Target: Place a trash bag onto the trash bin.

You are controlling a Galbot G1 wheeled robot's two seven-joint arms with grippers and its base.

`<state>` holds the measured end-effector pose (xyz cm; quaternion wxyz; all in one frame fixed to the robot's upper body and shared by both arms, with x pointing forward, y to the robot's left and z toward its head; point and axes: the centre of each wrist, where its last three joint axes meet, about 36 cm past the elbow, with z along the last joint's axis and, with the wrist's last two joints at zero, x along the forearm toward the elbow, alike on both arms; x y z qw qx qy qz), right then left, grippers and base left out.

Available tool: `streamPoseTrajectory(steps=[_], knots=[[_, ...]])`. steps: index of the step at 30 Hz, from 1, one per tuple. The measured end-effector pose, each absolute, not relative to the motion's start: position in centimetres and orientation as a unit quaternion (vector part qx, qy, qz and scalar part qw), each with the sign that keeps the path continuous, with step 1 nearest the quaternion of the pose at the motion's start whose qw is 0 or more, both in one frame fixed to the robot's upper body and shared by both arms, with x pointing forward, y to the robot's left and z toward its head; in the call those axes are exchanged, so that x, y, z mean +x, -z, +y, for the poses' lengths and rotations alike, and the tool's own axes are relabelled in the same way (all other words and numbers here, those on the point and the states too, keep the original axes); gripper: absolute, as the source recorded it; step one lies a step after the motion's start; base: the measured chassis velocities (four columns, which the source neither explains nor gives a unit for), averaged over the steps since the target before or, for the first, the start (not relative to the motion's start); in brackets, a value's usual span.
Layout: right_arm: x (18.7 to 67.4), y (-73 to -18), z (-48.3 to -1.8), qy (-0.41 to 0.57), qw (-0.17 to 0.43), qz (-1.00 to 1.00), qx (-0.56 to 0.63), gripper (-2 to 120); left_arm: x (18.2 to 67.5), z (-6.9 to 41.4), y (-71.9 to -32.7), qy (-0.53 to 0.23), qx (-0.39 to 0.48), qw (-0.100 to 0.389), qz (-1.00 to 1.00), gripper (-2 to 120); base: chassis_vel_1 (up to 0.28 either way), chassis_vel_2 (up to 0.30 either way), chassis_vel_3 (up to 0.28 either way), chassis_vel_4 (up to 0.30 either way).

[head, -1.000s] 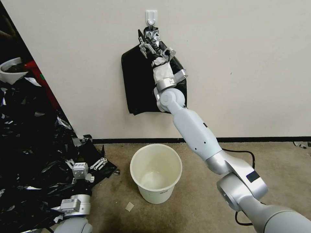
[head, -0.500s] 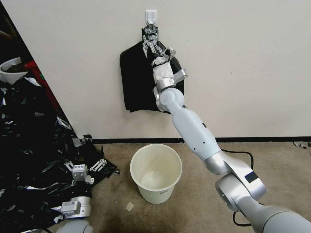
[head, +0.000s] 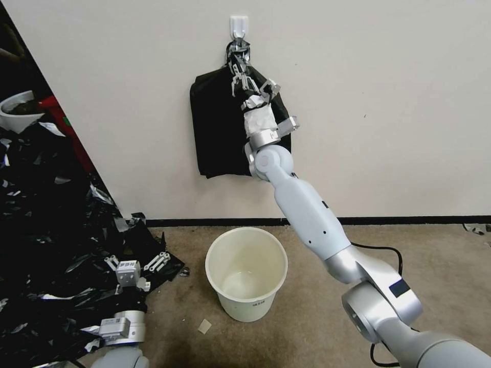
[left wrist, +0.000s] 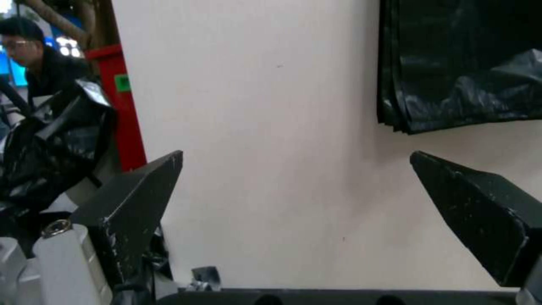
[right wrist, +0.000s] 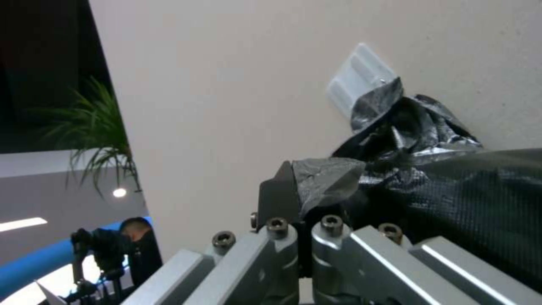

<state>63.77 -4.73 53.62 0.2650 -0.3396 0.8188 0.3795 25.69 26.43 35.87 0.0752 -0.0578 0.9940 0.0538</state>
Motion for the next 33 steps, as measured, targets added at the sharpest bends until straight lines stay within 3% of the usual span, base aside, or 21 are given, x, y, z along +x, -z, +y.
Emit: streamPoseTrajectory(steps=[19,26,33], knots=[[51.0,-40.9,-7.4,-0.340,0.222,0.848,-0.341,0,26.6,27.0,-36.5,-0.030,-0.059,0.090,0.994,100,0.000,0.000,0.000,0.000],[46.2,-36.7,-7.6,-0.314,0.200,0.861,-0.345,0,29.7,27.0,-38.7,0.015,-0.020,0.135,0.990,100,0.000,0.000,0.000,0.000],[44.6,-33.5,-7.8,-0.265,0.188,0.874,-0.362,0,33.6,28.9,-41.9,-0.015,0.070,0.188,0.980,100,0.000,0.000,0.000,0.000]])
